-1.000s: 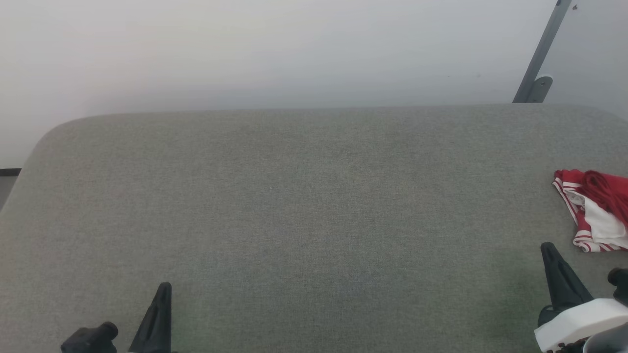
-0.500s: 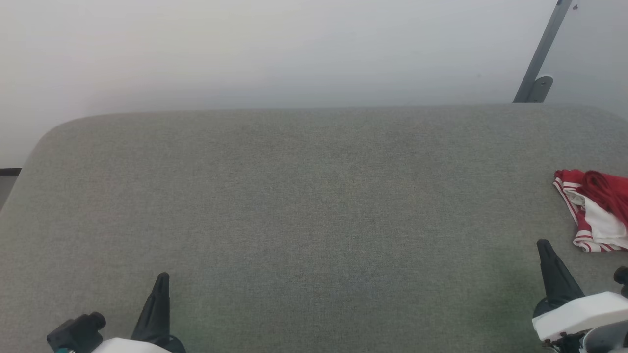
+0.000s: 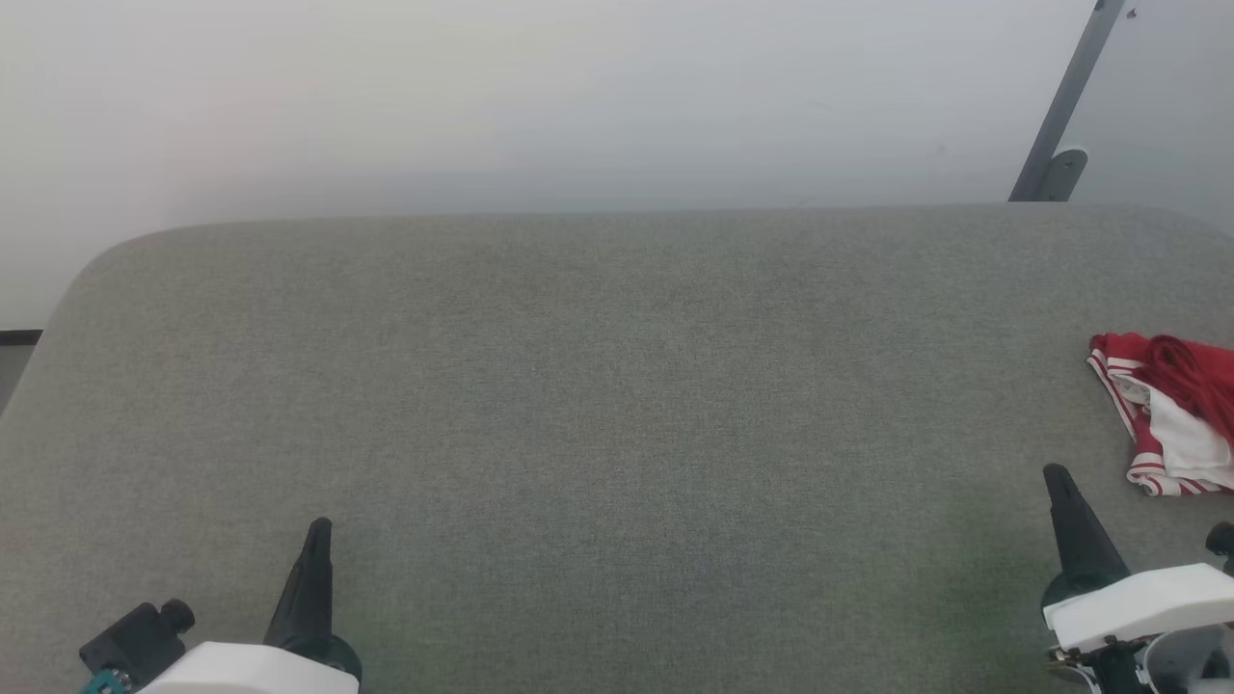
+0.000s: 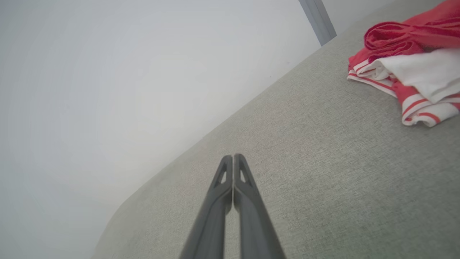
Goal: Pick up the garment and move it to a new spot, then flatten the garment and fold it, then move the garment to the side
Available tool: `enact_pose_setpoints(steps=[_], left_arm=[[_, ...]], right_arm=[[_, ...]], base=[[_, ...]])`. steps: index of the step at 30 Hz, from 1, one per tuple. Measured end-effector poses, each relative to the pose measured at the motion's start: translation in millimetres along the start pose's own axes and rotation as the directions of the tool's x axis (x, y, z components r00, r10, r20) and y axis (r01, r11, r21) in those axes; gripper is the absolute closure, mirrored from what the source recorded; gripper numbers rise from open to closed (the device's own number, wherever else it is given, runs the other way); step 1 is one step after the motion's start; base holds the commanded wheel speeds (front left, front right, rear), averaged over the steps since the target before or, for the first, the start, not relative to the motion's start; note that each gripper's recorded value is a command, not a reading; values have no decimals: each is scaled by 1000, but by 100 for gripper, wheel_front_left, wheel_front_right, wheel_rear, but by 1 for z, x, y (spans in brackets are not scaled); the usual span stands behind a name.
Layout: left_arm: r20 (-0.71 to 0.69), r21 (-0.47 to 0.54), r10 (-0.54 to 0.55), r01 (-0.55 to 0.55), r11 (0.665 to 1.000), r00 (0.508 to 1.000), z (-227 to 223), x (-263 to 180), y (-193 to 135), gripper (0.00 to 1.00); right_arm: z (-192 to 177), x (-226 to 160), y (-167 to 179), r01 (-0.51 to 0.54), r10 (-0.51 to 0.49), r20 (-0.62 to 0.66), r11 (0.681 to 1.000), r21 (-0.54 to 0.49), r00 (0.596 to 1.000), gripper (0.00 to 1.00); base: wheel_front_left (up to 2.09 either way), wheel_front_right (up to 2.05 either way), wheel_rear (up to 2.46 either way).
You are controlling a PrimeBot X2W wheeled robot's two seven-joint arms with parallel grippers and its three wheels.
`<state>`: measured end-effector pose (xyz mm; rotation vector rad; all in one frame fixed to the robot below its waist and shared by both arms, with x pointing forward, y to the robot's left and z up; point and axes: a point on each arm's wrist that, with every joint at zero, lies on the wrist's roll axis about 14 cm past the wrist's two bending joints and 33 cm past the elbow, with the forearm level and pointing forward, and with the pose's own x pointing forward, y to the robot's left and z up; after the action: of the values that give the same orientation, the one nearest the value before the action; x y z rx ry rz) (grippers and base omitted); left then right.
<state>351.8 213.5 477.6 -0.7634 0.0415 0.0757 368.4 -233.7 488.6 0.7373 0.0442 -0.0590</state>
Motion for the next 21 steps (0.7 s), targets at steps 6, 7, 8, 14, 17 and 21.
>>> enact_pose_setpoints(steps=[6, 7, 8, 14, 17, 21], left_arm=[[-1, -74, 2, -3, 997, 1000, 1, 4, -1, 100], [-2, -84, 3, -3, 996, 1000, 1, 4, -2, 100], [-3, -95, 4, -4, 995, 1000, 1, 4, -2, 100], [-5, -166, 3, -4, 986, 1000, 1, 7, -3, 100], [-5, -203, 4, -5, 979, 1000, 2, 9, -4, 100], [-7, -249, 5, -7, 969, 1000, 1, 10, -4, 100]], right_arm=[[-1, 2, 3, 0, 0, 1, 997, 80, 1000, 100], [-1, 2, 3, 1, -1, -1, 996, 94, 1000, 100], [-2, 2, 3, 2, -1, -3, 994, 106, 1000, 100], [-2, 4, 6, 1, -1, 0, 984, 178, 1000, 100], [-4, 5, 7, 2, -1, -3, 977, 213, 1000, 100], [-4, 6, 9, -1, 2, -3, 967, 256, 1000, 100]], base=[[0, 0, 0], [0, 0, 0], [0, 0, 0], [0, 0, 0], [0, 0, 0], [0, 0, 0]])
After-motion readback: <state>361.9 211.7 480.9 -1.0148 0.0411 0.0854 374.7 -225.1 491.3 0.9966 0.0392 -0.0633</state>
